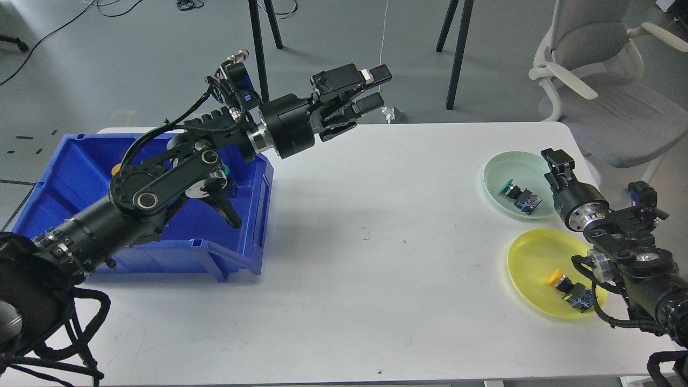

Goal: Pass button and place on color plate

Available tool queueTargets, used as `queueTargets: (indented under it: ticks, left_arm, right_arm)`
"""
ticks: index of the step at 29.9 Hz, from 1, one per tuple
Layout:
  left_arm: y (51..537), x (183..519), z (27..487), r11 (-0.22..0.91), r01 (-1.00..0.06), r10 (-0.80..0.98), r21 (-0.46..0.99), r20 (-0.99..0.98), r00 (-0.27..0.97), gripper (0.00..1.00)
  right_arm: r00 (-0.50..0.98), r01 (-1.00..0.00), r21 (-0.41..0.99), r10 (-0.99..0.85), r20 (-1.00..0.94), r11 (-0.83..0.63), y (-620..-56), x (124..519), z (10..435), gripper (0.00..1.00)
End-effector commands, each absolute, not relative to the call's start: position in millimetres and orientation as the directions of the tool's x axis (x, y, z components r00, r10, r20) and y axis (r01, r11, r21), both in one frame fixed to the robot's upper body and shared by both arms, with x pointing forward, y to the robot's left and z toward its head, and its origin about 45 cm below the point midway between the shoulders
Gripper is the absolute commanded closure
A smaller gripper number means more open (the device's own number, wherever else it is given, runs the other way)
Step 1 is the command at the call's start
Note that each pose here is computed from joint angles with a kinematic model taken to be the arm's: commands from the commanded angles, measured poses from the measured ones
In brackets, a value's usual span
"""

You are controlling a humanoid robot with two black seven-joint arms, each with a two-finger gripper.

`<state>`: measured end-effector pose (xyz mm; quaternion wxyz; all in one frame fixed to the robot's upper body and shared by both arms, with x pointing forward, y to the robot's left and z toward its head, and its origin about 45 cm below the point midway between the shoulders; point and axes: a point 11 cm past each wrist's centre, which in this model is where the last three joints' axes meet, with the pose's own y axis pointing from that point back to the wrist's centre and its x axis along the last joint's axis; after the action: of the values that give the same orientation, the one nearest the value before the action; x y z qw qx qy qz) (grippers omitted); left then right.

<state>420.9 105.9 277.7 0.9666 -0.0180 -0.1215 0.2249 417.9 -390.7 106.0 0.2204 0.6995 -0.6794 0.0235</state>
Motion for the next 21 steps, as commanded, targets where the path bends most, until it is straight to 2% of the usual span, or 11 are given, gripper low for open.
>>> queueTargets:
  ticks: [1,3,6,8,11,14,17,21]
  left_arm:
    - [107,422,279,0.894,-0.437,0.448,-0.098,0.22,0.867,0.28]
    - [113,427,281,0.878,-0.463,0.479,-0.122,0.176,0.86,0.27]
    - [131,440,283,0.825,-0.543,0.56,-0.155,0.099,0.823,0.24]
    - [143,445,287,0.797,-0.577,0.595,-0.175,0.065,0.801,0.23]
    - [190,458,305,0.732,-0.649,0.671,-0.206,0.054,0.74,0.22]
    - [228,463,317,0.661,-0.707,0.731,-0.251,0.004,0.683,0.18]
    - [267,459,303,0.589,-0.77,0.782,-0.244,-0.069,0.62,0.14]
    - [285,459,305,0.555,-0.793,0.804,-0.25,-0.08,0.589,0.13]
  right_arm:
    - [0.045,-0.982,0.184,-0.996,0.08,-0.03,-370,435,132,0.25]
    - [0.077,-0.993,0.076,-0.992,-0.103,-0.085,-363,446,167,0.14]
    - [0.203,-0.978,-0.095,-0.944,-0.26,-0.184,-346,452,225,0.06]
    - [0.319,-0.944,-0.194,-0.892,-0.321,-0.268,-322,451,257,0.04]
    - [0.46,-0.879,-0.318,-0.808,-0.368,-0.356,-291,447,294,0.03]
    - [0.521,-0.841,-0.386,-0.759,-0.39,-0.379,-281,447,312,0.02]
    - [0.532,-0.835,-0.395,-0.745,-0.401,-0.384,-275,448,311,0.01]
    - [0.526,-0.839,-0.396,-0.742,-0.414,-0.373,-278,445,308,0.01]
